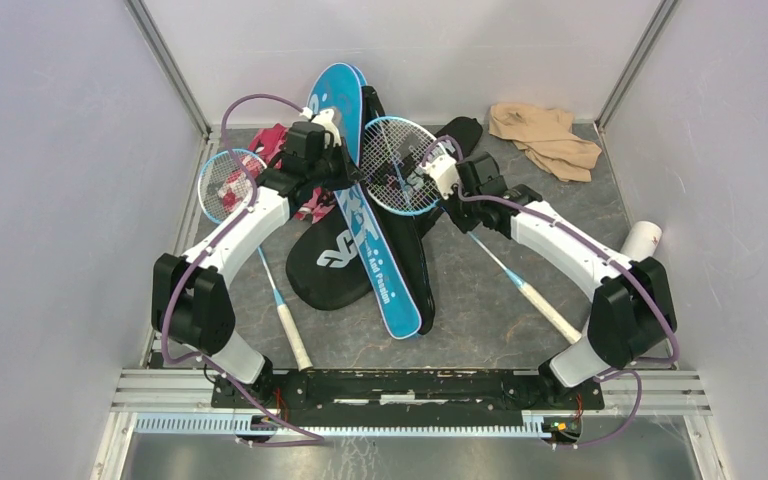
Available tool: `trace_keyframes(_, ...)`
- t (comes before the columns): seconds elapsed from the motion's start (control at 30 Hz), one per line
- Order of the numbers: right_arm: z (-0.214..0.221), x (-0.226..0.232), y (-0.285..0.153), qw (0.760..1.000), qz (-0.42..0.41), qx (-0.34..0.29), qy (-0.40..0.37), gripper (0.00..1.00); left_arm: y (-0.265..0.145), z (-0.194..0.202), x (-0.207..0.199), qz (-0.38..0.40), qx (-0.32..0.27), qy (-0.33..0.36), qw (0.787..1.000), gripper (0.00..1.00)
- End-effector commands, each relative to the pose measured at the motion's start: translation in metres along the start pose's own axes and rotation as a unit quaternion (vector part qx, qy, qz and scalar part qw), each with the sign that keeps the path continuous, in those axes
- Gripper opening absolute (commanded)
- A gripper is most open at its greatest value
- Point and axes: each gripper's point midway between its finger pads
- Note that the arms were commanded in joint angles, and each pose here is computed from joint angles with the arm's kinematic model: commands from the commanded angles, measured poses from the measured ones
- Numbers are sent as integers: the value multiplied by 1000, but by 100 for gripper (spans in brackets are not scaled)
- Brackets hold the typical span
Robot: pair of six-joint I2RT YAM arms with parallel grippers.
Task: Pack up the badminton gear
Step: Place the racket in the racket bag.
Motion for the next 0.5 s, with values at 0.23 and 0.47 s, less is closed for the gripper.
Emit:
trace_keyframes(0.23,-17,5,-4,997,58,0,-59,0,-4,-17,-32,87,-35,23,995,2)
trace_keyframes(0.47,-38,38,8,997,14,-16,-75,0,1,-4,-47,145,-19,24,989,2)
Point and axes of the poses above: each gripper's point midway between its finger pads, its own y axis out along the fingers, its own x axis along the line the jaws close on, z = x × y, and after that the axes turned 4 degrees about y, right-handed
